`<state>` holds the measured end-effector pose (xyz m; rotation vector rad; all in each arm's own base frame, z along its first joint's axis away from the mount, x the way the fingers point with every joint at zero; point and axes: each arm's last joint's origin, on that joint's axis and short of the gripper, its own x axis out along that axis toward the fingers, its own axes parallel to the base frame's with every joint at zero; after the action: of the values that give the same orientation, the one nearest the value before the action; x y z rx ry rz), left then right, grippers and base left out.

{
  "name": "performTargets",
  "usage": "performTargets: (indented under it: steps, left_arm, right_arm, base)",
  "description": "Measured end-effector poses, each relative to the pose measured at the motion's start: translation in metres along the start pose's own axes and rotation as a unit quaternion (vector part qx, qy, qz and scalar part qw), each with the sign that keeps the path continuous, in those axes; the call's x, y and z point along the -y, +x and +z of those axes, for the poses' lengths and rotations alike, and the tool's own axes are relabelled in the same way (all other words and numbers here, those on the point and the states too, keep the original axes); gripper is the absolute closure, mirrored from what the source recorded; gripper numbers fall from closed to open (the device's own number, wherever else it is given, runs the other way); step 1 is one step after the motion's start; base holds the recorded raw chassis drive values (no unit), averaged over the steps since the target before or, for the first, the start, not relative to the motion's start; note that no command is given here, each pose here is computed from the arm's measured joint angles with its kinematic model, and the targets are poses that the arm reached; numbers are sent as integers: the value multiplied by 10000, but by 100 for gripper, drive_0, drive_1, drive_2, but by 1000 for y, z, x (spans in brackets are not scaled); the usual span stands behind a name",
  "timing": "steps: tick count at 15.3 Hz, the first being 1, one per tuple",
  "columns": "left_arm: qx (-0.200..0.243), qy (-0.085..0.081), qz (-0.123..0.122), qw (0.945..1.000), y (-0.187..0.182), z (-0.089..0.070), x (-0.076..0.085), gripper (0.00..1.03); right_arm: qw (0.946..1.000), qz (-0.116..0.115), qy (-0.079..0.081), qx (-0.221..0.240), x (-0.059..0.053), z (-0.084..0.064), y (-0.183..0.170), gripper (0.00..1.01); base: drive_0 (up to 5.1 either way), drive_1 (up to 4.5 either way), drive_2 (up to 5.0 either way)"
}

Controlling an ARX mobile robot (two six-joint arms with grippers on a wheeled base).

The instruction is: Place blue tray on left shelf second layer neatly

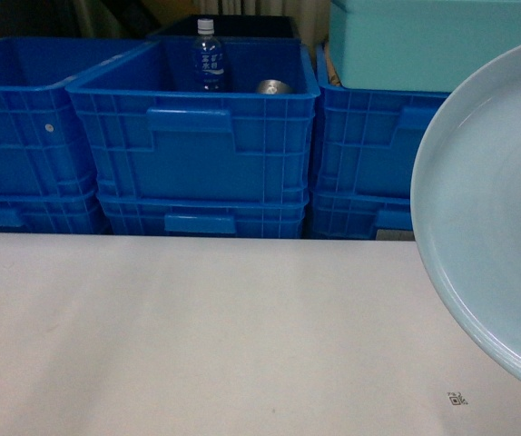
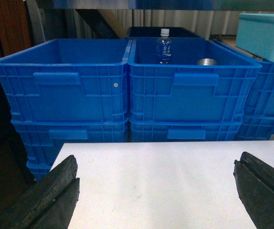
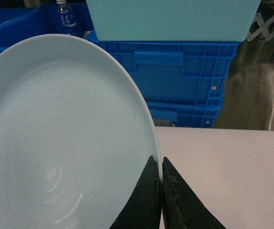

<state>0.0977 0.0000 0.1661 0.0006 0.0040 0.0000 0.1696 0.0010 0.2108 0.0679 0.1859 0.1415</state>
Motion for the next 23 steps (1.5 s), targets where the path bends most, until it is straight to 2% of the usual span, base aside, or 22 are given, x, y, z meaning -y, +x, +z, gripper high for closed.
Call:
performTargets:
  steps: [11, 18, 23]
  left_arm:
    - [10, 0, 4, 10000, 0, 0, 0, 5]
    - [-10, 0, 15, 10000, 0, 0, 0, 5]
    - [-10, 0, 0, 10000, 0, 0, 0, 5]
  right_arm:
    - [10000, 34, 0, -6, 0, 0, 0, 99]
    - [10000, 1, -13, 12, 1, 0, 0, 99]
    - [10000, -30, -9, 1, 1, 0, 0, 99]
  base:
    - [0, 0, 0]
    - [344, -398, -398]
    - [-155, -155, -155]
